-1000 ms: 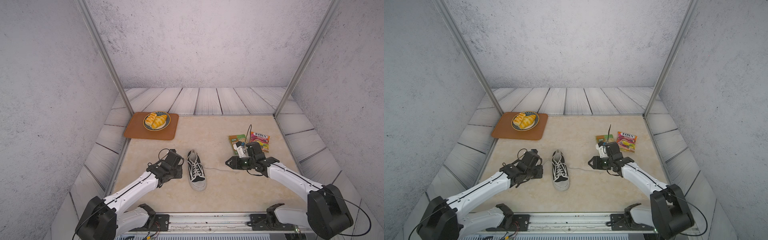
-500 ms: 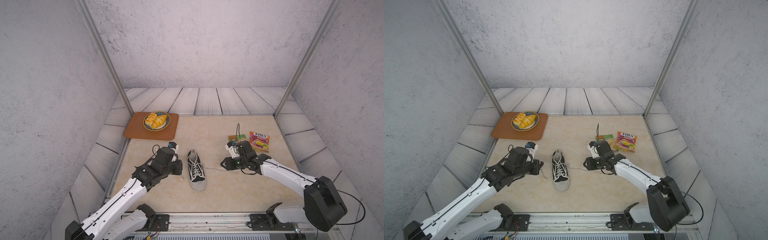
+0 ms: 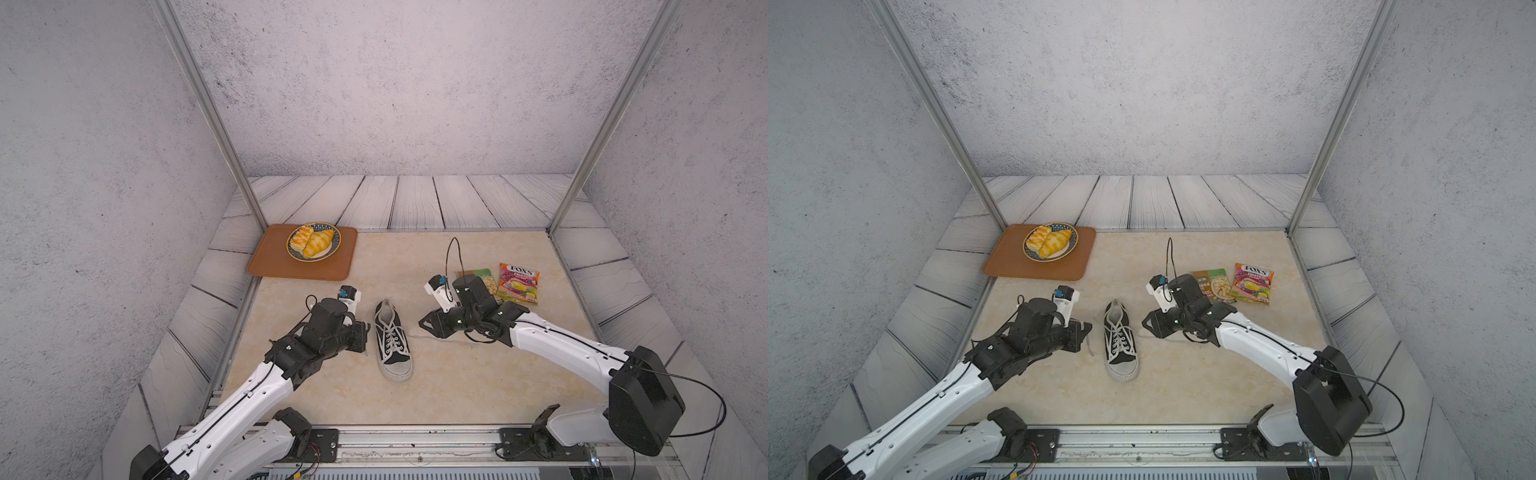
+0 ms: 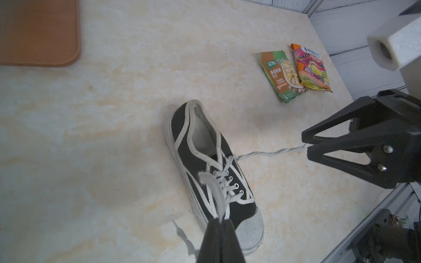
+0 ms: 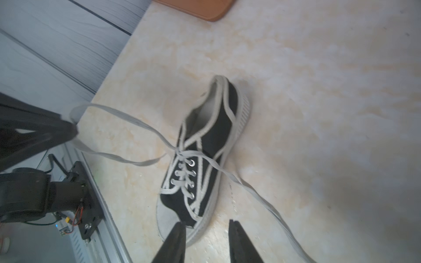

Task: Tie the shoes
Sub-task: Fold the shoelace into the shoe.

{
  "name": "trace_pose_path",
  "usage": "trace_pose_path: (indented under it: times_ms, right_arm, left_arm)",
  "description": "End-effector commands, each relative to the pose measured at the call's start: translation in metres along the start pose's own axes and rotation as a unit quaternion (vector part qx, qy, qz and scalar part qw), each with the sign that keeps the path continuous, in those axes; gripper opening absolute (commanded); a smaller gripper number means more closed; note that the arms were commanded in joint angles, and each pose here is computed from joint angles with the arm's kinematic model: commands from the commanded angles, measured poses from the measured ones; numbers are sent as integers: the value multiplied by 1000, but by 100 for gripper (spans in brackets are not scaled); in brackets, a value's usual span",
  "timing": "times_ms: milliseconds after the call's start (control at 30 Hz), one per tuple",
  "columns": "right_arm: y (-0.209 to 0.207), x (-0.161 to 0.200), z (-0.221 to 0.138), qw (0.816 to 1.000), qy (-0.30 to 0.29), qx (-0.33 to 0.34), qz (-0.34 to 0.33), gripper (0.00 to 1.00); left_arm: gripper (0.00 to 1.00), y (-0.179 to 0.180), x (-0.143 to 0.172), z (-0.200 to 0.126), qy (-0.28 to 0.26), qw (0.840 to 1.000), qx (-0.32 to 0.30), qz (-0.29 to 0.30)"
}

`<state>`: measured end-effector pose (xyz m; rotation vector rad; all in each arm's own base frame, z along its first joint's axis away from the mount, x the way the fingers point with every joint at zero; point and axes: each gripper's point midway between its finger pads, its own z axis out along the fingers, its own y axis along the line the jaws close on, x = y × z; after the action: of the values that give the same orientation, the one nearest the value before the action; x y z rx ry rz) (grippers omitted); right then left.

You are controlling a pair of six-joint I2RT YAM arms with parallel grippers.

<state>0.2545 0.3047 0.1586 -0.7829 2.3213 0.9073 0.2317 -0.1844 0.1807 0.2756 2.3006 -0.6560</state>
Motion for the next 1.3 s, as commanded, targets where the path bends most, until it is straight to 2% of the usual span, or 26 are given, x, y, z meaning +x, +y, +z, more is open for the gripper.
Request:
trace_pose_path:
  times_ms: [0,133,433,867,1000,1267]
  right_arm:
    - [24,-7,16,997,8,-46,-68,36]
    - [50,-17,30,989,7,-84,-125,35]
    - [78,-20,64,974,44,-128,-182,35]
    - [77,-24,89,973,59,-115,-192,32]
    - [72,-27,90,975,51,-99,-194,24]
    - [73,-44,76,977,14,-79,-196,1]
  left_arm:
    - [0,-12,-9,-6,-24,999,29,16]
    - [0,-14,-9,-11,-30,999,35,19]
    - [0,-15,-7,-12,-30,999,39,21]
    - [0,-18,-9,-17,-36,998,47,22]
    - [0,-17,-8,-19,-38,998,46,21]
    - [0,-6,6,-13,-22,999,28,4]
